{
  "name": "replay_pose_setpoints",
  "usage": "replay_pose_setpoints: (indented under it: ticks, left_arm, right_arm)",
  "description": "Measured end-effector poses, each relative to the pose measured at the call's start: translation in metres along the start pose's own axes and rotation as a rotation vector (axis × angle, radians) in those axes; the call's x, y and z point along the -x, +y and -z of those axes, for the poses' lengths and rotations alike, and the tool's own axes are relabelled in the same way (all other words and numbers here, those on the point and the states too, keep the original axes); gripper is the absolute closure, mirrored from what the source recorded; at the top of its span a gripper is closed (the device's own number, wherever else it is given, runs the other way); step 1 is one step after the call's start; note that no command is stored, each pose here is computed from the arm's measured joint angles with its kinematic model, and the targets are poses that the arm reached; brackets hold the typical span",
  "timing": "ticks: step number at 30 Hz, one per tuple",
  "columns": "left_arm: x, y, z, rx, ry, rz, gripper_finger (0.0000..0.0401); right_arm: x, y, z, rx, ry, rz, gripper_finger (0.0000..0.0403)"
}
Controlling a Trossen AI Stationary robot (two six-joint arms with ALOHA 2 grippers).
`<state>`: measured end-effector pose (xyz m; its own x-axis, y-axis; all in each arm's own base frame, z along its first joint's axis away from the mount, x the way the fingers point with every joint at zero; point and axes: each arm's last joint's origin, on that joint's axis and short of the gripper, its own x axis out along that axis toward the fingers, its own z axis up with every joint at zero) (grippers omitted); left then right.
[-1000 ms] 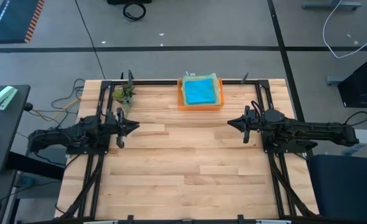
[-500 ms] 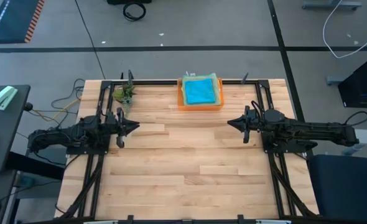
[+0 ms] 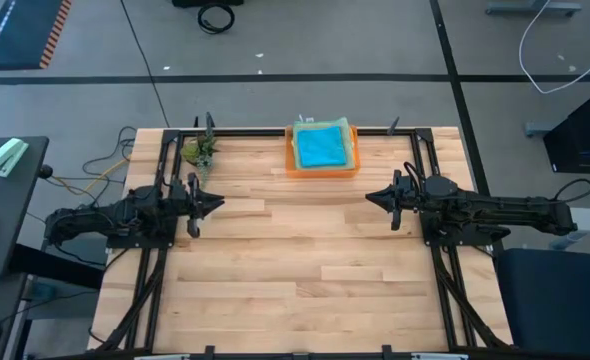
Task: Fold microfiber towels
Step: Return to Home Position
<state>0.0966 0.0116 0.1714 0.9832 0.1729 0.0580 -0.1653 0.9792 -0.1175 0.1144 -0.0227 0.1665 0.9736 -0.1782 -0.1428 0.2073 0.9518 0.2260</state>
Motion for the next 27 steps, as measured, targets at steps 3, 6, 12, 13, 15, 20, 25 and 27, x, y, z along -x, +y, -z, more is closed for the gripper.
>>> replay_pose_setpoints:
  ticks: [3, 6, 12, 13, 15, 20, 25, 27]
  left_arm:
    - [0.0, 0.0, 0.0001, 0.0, 0.0, 0.0, 0.0345]
    - [0.0, 0.0, 0.0001, 0.0, 0.0, 0.0, 0.0346]
    - [0.0, 0.0, 0.0003, 0.0, 0.001, 0.0, 0.0338]
    - [0.0, 0.0, 0.0003, 0.0, 0.001, 0.0, 0.0336]
    - [0.0, 0.0, 0.0003, 0.0, 0.001, 0.0, 0.0335]
    - [0.0, 0.0, 0.0003, 0.0, 0.001, 0.0, 0.034]
    - [0.0, 0.0, 0.0003, 0.0, 0.001, 0.0, 0.0346]
    - [0.0, 0.0, 0.0003, 0.0, 0.001, 0.0, 0.0344]
  right_arm:
    - [0.0, 0.0, 0.0, 0.0, 0.0, 0.0, 0.0389]
    - [0.0, 0.0, 0.0, 0.0, 0.0, 0.0, 0.0389]
    - [0.0, 0.0, 0.0, 0.0, 0.0, 0.0, 0.0389]
    - [0.0, 0.0, 0.0, 0.0, 0.0, 0.0, 0.0389]
    - [0.0, 0.0, 0.0, 0.0, 0.0, 0.0, 0.0389]
    - [0.0, 0.0, 0.0, 0.0, 0.0, 0.0, 0.0389]
    - [0.0, 0.0, 0.0, 0.0, 0.0, 0.0, 0.0389]
    - [0.0, 0.0, 0.0, 0.0, 0.0, 0.0, 0.0389]
